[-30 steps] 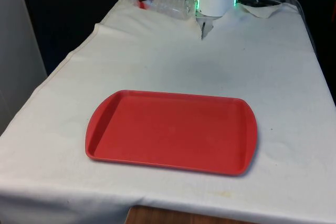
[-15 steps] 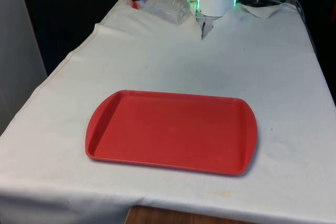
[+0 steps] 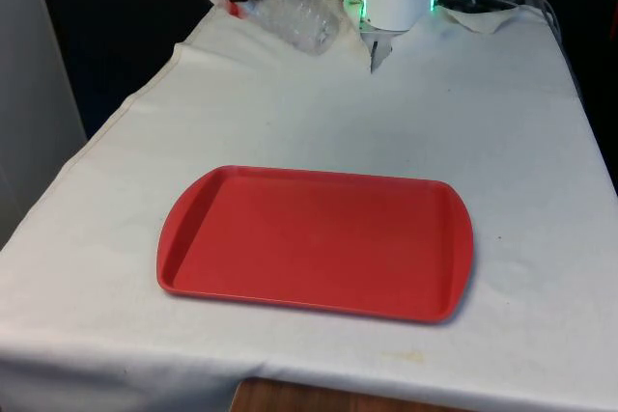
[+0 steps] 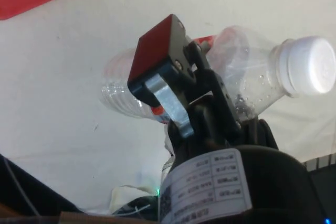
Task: Place the bottle upright on the tray.
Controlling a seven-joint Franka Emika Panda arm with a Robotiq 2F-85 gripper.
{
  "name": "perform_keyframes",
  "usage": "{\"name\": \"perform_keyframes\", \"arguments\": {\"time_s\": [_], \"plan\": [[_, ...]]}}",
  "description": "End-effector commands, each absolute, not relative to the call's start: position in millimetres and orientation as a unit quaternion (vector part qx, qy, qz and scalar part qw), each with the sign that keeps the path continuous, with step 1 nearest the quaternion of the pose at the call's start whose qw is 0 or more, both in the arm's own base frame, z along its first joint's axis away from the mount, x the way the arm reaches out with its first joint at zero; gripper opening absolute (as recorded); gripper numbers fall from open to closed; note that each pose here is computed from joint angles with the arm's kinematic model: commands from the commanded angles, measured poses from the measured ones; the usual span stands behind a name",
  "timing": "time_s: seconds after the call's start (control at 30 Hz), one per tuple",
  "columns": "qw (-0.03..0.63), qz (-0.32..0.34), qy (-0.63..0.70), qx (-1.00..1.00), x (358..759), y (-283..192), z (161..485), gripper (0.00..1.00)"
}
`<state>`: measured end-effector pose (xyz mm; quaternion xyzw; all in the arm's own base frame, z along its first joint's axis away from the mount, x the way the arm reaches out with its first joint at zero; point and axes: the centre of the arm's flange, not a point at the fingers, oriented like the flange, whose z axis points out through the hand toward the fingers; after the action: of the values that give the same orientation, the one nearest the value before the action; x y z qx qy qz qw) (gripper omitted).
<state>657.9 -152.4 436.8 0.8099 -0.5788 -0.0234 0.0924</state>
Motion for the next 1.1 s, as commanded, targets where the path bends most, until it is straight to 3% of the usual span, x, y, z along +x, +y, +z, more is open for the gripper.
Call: {"name": "perform_keyframes", "arguments": {"time_s": [0.0, 1.07], "plan": [[0.097, -0.018, -0.583, 0.807, 661, -150, 437, 0.00], [0.141, 0.046, -0.603, 0.784, 697, -102, 437, 0.00]]}}
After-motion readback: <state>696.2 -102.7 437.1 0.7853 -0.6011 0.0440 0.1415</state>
